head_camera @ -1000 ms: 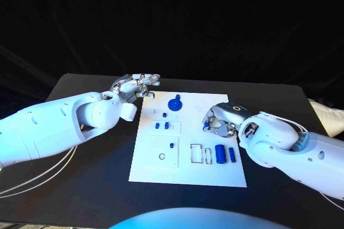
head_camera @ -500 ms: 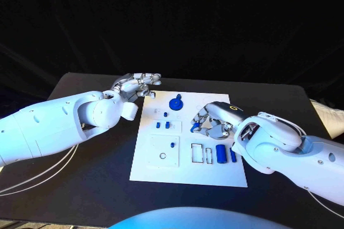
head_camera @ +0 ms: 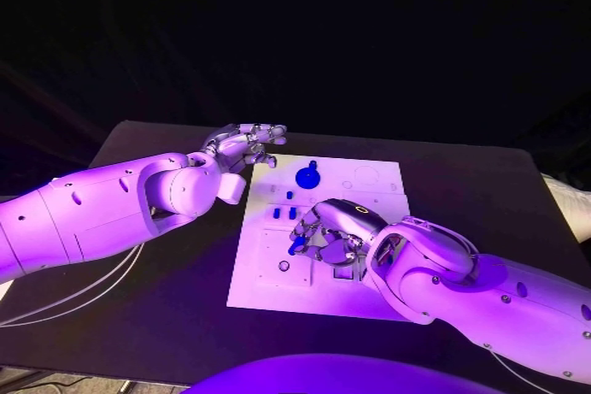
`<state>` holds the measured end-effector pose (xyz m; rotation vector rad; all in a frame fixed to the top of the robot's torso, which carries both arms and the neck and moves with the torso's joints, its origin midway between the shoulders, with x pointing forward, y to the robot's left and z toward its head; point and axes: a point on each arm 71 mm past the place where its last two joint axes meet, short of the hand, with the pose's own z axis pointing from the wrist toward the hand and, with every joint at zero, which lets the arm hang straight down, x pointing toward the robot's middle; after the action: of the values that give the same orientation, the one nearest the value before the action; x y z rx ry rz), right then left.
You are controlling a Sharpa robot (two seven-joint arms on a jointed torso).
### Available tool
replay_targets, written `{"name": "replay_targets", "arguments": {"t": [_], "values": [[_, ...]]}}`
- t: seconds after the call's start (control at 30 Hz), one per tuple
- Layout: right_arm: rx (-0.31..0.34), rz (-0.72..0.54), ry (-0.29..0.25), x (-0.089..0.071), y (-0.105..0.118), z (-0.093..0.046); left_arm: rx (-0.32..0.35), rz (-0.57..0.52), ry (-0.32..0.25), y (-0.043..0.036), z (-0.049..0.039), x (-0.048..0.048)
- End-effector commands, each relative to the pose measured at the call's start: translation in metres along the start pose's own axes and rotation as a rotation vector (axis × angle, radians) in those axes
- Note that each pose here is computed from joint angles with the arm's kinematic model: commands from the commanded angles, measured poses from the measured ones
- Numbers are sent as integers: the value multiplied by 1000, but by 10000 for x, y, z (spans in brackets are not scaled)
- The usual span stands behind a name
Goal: Assemble the parts on the task board
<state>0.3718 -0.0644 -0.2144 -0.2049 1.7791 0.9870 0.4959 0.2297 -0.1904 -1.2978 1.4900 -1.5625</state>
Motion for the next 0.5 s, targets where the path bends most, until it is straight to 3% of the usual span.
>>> {"name": "replay_targets", "arguments": {"t": [0.03,0.5], "values": [[-32,-42,19,88,27,26,0,-9,25,-2,6,35],[-48,-84,52,313,42,83,-1,-11,33,7,29,66]]}}
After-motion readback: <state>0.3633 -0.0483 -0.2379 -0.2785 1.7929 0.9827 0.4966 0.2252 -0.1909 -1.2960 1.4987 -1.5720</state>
